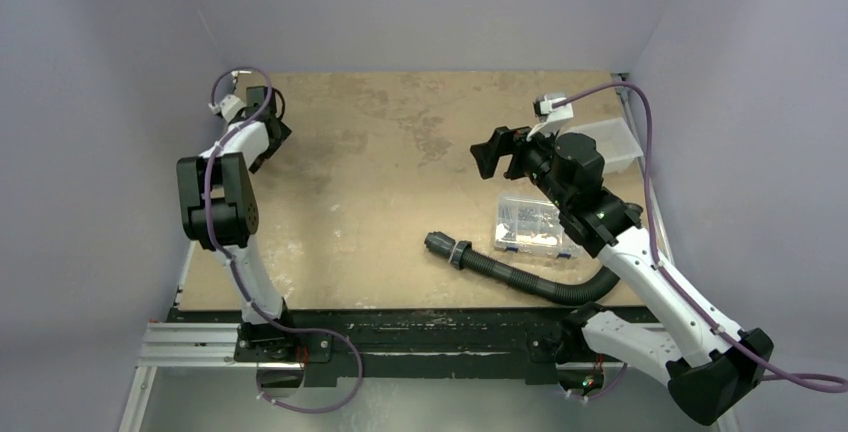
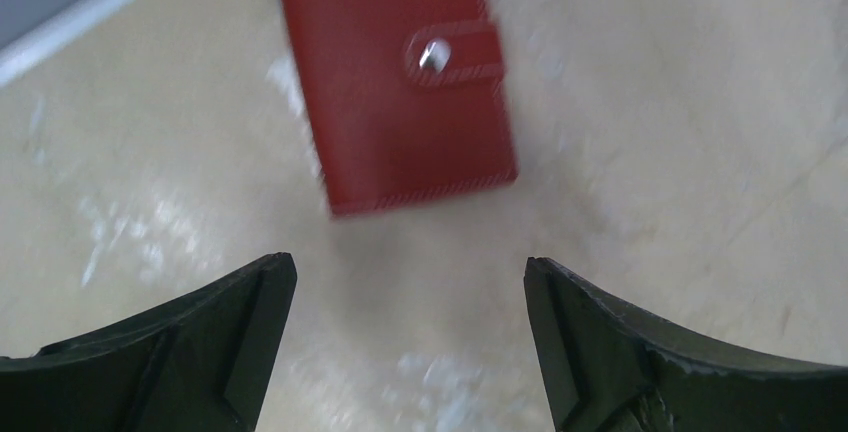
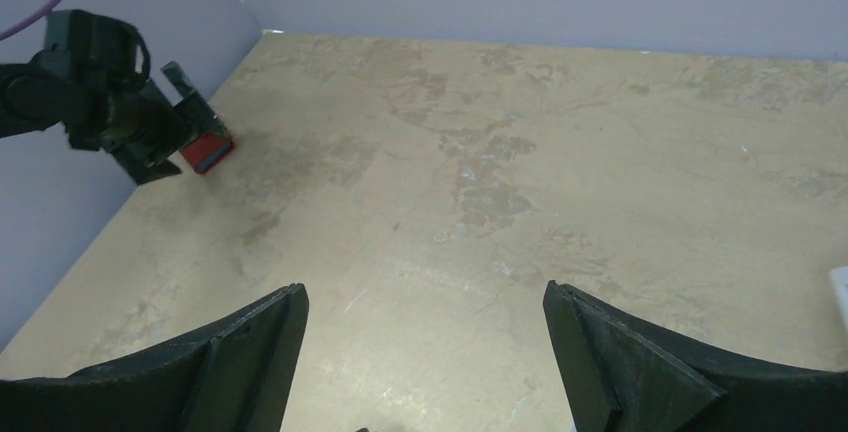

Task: Put the credit cards into the card holder
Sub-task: Move the card holder to the center of the board.

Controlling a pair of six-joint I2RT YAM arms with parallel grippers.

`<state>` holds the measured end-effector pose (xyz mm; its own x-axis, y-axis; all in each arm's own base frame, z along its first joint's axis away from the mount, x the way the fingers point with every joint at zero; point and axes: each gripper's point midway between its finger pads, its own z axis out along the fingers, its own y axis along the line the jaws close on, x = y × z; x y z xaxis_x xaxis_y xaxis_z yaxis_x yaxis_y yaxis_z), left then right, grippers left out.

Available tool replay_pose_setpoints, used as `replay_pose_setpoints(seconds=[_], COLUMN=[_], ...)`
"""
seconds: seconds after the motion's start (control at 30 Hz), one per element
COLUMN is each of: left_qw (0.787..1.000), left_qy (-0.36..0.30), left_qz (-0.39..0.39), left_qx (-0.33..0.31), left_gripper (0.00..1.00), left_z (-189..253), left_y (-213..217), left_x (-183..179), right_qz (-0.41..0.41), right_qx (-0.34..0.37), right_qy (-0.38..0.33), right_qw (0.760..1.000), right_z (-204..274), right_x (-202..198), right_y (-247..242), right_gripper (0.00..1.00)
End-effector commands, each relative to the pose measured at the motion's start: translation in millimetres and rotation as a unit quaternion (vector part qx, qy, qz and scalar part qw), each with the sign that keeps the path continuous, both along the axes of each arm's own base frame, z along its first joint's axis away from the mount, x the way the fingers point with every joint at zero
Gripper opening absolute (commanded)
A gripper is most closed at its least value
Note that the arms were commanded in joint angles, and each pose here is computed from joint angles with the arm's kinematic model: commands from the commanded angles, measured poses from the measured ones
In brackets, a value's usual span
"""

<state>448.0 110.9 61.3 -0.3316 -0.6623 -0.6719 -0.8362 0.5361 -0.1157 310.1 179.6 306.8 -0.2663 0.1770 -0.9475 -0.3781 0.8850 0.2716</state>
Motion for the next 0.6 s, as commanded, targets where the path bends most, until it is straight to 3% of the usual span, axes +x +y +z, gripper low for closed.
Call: replay_pose_setpoints(seconds=[0.0, 0.13, 0.27, 0.4, 0.57], left_qw=[0.996, 0.992, 0.996, 0.999, 0.997], left_qy=[-0.032, -0.039, -0.026, -0.015, 0.025], left_qz=[0.031, 0.043, 0.039, -0.014, -0.059], left_qx=[0.08, 0.108, 0.069, 0.035, -0.033], left_gripper=[0.9, 0.91, 0.88, 0.81, 0.74], left_z=[32.2, 31.4, 3.8, -15.9, -48.5], left_y=[41.1, 66.0, 85.9, 74.7, 45.3], left_x=[43.5, 57.5, 69.1, 85.1, 69.7], right_qz=[0.018, 0.017, 0.023, 0.03, 0.043], right_qx=[0.022, 0.019, 0.018, 0.023, 0.03], right_qy=[-0.02, -0.015, -0.011, -0.008, -0.003], right_qw=[0.999, 1.0, 1.0, 0.999, 0.999], right_z=[15.2, 10.0, 7.9, 7.3, 2.7], right_x=[-3.2, -5.4, -5.4, -4.9, -3.7], right_y=[6.4, 4.9, 7.5, 11.3, 18.5], right_gripper=[0.99, 0.99, 0.99, 0.99, 0.99])
